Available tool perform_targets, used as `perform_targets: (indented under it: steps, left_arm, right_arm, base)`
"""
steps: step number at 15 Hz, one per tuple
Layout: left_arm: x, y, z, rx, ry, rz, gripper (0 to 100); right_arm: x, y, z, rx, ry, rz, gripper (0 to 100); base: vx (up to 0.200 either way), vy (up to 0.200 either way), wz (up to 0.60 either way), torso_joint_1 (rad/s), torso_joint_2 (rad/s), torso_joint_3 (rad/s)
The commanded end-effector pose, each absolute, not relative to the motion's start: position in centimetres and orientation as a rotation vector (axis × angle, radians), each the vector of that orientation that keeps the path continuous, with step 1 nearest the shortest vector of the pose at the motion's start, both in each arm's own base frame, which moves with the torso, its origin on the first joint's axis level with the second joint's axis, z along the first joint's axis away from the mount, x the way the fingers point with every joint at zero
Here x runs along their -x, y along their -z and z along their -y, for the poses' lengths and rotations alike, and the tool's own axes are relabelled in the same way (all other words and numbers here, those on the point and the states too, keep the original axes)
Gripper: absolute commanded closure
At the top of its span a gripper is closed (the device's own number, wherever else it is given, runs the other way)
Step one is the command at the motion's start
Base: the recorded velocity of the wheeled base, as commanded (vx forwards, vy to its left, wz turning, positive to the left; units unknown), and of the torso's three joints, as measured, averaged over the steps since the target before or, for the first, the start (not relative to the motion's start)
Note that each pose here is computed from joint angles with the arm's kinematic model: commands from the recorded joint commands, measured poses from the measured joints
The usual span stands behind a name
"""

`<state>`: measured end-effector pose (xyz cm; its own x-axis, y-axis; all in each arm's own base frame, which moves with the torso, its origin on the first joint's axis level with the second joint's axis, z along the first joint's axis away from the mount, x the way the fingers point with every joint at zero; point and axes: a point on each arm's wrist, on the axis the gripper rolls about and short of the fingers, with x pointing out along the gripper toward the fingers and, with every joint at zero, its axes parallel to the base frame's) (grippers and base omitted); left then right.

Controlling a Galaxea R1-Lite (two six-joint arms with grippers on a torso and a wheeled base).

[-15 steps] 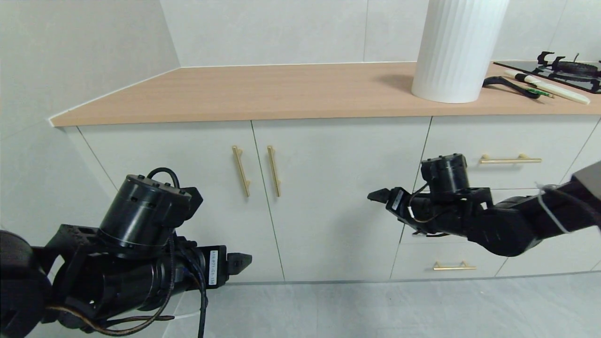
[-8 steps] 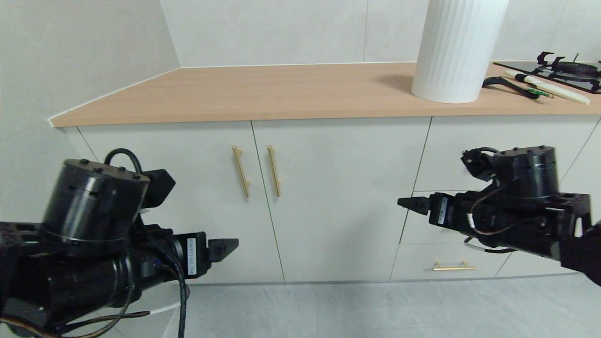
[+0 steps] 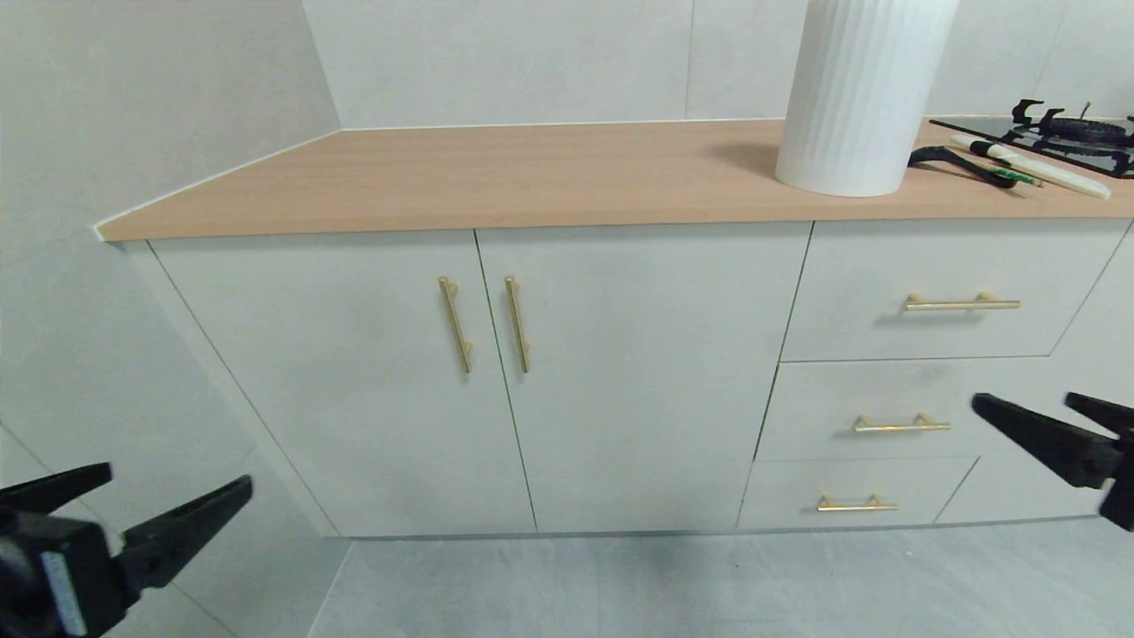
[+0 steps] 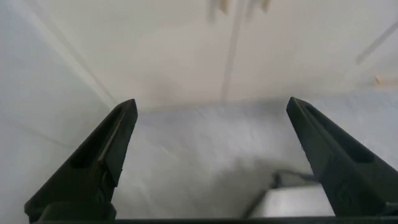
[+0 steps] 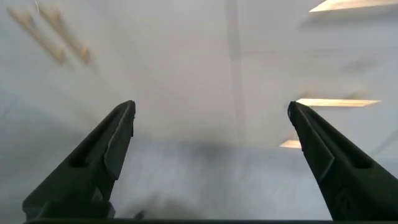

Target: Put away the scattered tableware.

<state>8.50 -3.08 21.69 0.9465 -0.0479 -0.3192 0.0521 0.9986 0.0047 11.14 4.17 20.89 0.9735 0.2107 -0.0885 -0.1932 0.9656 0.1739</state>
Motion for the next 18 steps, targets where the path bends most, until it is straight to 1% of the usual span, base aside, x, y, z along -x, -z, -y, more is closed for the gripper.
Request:
perform_targets:
  steps: [1, 2, 3, 5, 7, 8, 9, 11, 13, 14, 15, 16, 17, 18]
  left_arm:
    - [-1.1, -21.4, -0.5, 0.002, -0.057, -0.044, 0]
    - [-0.2, -21.5, -0.8, 0.007, -0.072, 0.002, 0]
    - [2.0, -21.2, -1.4, -0.011, -0.120, 0.085, 0]
    - [4.2, -20.3, -1.6, -0.046, -0.193, 0.141, 0]
    - [6.0, -19.2, -1.8, -0.037, -0.208, 0.195, 0]
    - [6.3, -18.4, -1.7, -0.043, -0.227, 0.196, 0]
    - [6.0, -18.0, -1.7, -0.046, -0.235, 0.182, 0]
    - [5.3, -17.2, -1.5, -0.042, -0.247, 0.185, 0]
    - [4.5, -16.1, -1.3, -0.044, -0.345, 0.194, 0]
    - [4.7, -15.3, -1.0, -0.059, -0.389, 0.203, 0]
    - [5.0, -13.8, -0.8, -0.098, -0.373, 0.203, 0]
    - [4.4, -12.9, -0.8, -0.100, -0.358, 0.173, 0]
    - [4.1, -12.4, -0.8, -0.096, -0.355, 0.173, 0]
    - [3.2, -10.6, -0.7, -0.114, -0.306, 0.137, 0]
  right_arm:
    - [-4.3, -20.3, -0.6, -0.133, -0.060, 0.127, 0]
    - [-3.5, -20.3, -0.4, -0.118, -0.037, 0.152, 0]
    - [-0.9, -19.8, 0.3, -0.056, 0.012, 0.198, 0]
    - [2.2, -18.3, 0.8, 0.033, 0.056, 0.232, 0]
    - [4.3, -16.9, 0.8, 0.044, 0.111, 0.278, 0]
    - [4.6, -16.4, 0.7, 0.050, 0.148, 0.274, 0]
    - [4.9, -16.2, 0.5, 0.055, 0.177, 0.278, 0]
    - [5.6, -15.1, 0.4, 0.056, 0.207, 0.285, 0]
    - [4.8, -13.7, 0.4, 0.054, 0.203, 0.234, 0]
    - [4.2, -12.6, 0.4, 0.059, 0.200, 0.193, 0]
    - [3.3, -10.7, 0.4, 0.064, 0.195, 0.126, 0]
    - [2.7, -9.4, 0.4, 0.066, 0.188, 0.099, 0]
    - [2.4, -8.7, 0.4, 0.065, 0.186, 0.105, 0]
    - [2.3, -8.3, 0.3, 0.060, 0.143, 0.064, 0]
  base:
    - [0.000, 0.000, 0.00, 0.000, 0.00, 0.000]
    - [0.000, 0.000, 0.00, 0.000, 0.00, 0.000]
    - [0.000, 0.000, 0.00, 0.000, 0.00, 0.000]
    - [0.000, 0.000, 0.00, 0.000, 0.00, 0.000]
    - [0.000, 0.000, 0.00, 0.000, 0.00, 0.000]
    - [0.000, 0.000, 0.00, 0.000, 0.00, 0.000]
    - [0.000, 0.000, 0.00, 0.000, 0.00, 0.000]
    - [0.000, 0.000, 0.00, 0.000, 0.00, 0.000]
    - [0.000, 0.000, 0.00, 0.000, 0.00, 0.000]
    - [0.000, 0.000, 0.00, 0.000, 0.00, 0.000]
    - [0.000, 0.000, 0.00, 0.000, 0.00, 0.000]
    - [0.000, 0.000, 0.00, 0.000, 0.00, 0.000]
    - [0.000, 0.000, 0.00, 0.000, 0.00, 0.000]
    - [0.000, 0.000, 0.00, 0.000, 0.00, 0.000]
